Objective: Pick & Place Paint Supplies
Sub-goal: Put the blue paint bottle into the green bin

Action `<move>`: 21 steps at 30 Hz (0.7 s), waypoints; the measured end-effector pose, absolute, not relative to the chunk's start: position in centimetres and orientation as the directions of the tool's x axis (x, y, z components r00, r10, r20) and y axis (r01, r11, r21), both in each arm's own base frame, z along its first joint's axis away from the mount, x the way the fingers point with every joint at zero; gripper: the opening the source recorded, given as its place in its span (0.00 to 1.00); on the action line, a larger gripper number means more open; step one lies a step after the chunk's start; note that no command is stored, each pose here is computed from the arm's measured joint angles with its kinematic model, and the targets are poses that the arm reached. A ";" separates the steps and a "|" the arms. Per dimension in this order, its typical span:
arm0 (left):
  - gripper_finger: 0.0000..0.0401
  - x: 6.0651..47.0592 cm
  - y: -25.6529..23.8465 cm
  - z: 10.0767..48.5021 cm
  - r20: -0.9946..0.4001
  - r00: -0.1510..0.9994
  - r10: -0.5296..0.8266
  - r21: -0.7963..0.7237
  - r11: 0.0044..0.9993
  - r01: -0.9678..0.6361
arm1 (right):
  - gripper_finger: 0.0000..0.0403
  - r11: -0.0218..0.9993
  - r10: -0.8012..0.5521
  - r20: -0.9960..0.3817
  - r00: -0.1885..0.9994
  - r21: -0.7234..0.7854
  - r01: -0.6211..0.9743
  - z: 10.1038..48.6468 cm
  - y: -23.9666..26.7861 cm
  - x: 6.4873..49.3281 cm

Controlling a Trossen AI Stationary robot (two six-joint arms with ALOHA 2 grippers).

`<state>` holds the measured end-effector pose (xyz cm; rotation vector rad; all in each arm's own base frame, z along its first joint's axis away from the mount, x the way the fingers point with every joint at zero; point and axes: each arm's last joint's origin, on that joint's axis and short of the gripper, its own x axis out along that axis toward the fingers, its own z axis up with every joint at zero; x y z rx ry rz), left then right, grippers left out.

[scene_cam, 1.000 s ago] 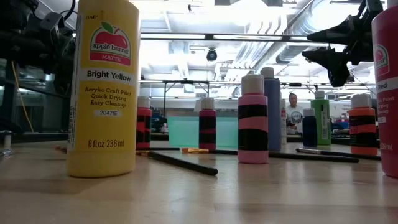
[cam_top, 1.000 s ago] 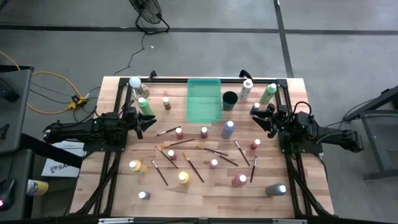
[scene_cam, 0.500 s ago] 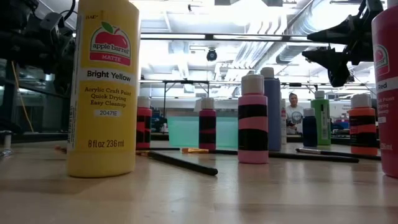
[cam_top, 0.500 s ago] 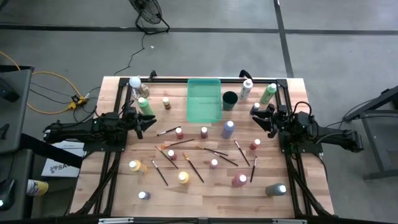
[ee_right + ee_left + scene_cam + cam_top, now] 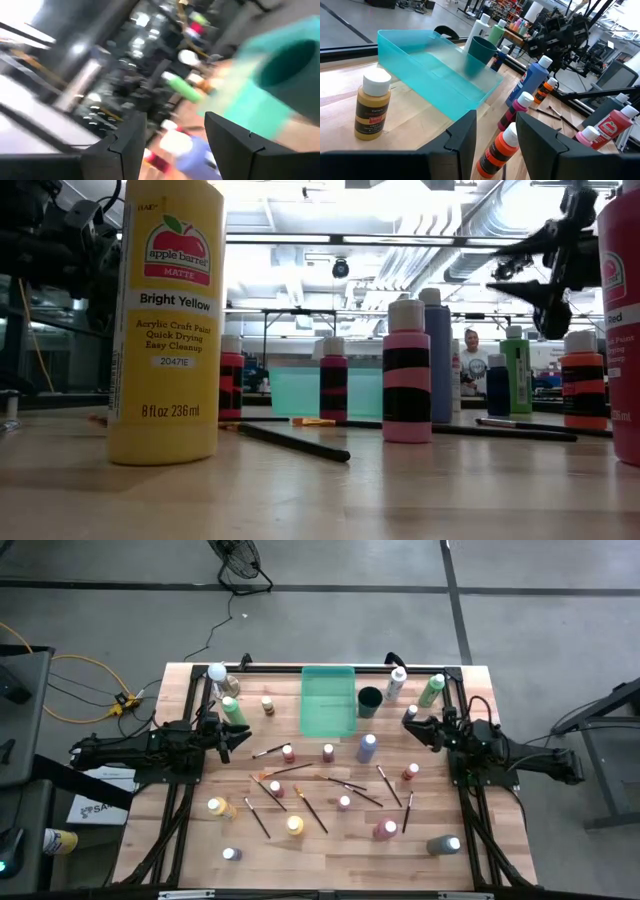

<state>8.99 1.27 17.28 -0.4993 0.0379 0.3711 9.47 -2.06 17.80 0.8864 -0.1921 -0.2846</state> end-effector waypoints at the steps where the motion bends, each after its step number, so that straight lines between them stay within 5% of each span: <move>1: 0.34 9.0 1.3 17.3 -0.126 0.932 0.339 -0.461 0.813 -0.357 | 0.48 0.584 -0.346 0.014 0.938 0.786 0.204 18.2 -2.1 9.3; 9: 0.34 9.0 1.3 17.3 -0.125 0.933 0.339 -0.461 0.812 -0.357 | 0.48 0.303 -0.490 -0.380 0.784 0.770 0.562 21.2 -2.5 8.6; 21: 0.34 9.0 1.3 17.3 -0.126 0.932 0.339 -0.461 0.812 -0.358 | 0.48 0.182 -0.479 -0.690 0.544 0.528 0.830 23.9 -3.2 12.1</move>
